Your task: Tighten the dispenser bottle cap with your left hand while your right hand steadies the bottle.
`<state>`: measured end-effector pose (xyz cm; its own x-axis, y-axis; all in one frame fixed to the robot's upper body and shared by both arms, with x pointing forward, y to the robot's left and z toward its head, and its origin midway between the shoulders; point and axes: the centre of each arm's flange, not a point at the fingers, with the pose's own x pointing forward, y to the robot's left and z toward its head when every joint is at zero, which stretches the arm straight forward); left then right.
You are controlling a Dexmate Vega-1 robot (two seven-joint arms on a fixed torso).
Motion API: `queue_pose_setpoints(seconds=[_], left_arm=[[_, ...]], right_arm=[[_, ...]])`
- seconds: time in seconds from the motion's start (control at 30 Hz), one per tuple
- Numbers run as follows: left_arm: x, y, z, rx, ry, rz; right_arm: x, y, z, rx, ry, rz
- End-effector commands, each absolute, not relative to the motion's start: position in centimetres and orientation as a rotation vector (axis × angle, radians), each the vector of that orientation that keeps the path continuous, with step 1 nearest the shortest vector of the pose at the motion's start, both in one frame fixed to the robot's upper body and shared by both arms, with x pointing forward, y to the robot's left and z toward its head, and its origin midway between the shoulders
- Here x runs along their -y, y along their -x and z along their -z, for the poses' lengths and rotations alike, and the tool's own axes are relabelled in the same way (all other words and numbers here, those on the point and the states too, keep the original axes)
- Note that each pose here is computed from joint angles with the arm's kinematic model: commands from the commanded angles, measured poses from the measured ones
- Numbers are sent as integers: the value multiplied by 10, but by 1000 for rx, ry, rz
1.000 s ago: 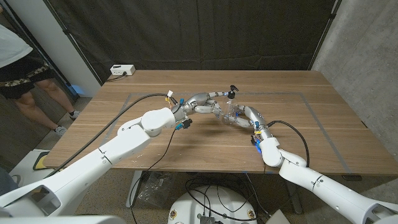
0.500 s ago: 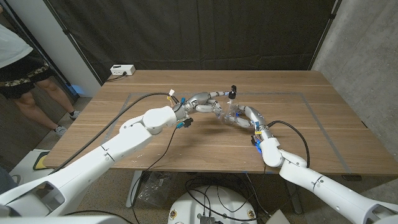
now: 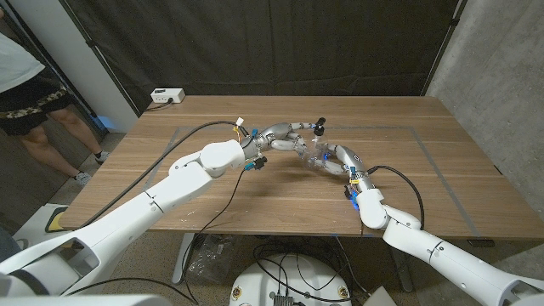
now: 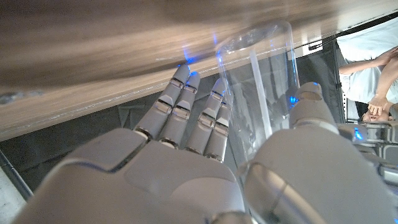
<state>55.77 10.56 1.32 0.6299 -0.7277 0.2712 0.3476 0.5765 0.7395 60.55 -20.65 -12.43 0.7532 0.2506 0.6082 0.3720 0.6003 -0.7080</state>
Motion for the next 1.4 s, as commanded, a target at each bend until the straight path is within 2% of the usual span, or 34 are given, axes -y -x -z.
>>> queue_pose_setpoints(seconds=[0.03,0.97,1.17,1.4], left_arm=[[-100,-561,-23,629,-728,682],[-100,-598,-53,545,-857,645],[-107,-588,-57,569,-853,626],[-119,-569,-46,589,-804,593]], right_arm=[[211,-606,124,741,937,90],[215,-605,122,746,941,95],[217,-604,122,740,937,103],[217,-606,121,739,937,105]])
